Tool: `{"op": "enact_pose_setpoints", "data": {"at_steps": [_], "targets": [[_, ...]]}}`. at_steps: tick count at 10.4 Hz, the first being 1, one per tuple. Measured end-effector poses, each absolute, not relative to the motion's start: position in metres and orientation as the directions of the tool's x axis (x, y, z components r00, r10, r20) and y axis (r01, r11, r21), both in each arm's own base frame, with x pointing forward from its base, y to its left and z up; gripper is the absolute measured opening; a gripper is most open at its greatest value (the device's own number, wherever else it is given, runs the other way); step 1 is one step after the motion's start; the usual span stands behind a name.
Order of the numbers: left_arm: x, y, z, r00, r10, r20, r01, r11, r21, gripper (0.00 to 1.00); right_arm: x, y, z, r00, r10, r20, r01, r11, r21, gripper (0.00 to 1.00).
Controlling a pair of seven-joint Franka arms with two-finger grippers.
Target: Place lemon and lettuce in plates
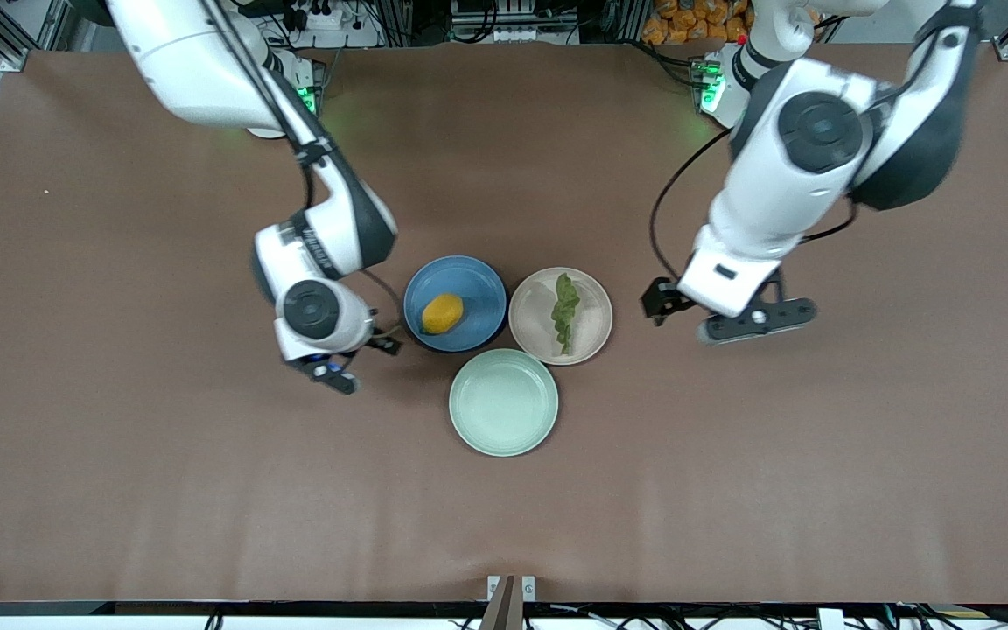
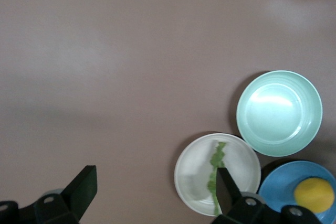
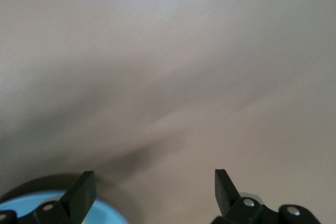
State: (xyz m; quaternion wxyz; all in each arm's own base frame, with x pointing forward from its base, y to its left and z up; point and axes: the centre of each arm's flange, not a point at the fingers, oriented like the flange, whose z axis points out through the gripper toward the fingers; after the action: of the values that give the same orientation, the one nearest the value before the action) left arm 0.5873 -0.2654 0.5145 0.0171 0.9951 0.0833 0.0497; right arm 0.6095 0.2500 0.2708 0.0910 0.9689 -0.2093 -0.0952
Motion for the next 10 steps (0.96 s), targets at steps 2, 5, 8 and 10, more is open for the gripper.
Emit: {"op": "enact_pose_setpoints", "data": {"at_steps": [2, 5, 8, 10], "targets": [[0.584, -0.227, 0.549, 0.986, 0.127, 0.107, 0.125, -0.992, 0.026, 1.0, 0.629, 0.187, 0.293, 0.917, -0.368, -0.155, -0.332, -0.918, 0.218, 1.0], [0.568, -0.185, 0.594, 0.982, 0.146, 0.121, 0.145, -0.989, 0.013, 1.0, 0.652, 0.08, 0.307, 0.933, -0.312, -0.181, -0.282, -0.944, 0.171, 1.0], [0.56, -0.154, 0.619, 0.981, 0.14, 0.134, 0.14, -0.99, 0.005, 1.0, 0.661, 0.022, 0.309, 0.937, -0.305, -0.168, -0.287, -0.95, 0.123, 1.0], [0.556, -0.127, 0.633, 0.982, 0.126, 0.142, 0.128, -0.992, -0.005, 1.0, 0.662, 0.016, 0.306, 0.941, -0.298, -0.158, -0.286, -0.954, 0.093, 1.0]]}}
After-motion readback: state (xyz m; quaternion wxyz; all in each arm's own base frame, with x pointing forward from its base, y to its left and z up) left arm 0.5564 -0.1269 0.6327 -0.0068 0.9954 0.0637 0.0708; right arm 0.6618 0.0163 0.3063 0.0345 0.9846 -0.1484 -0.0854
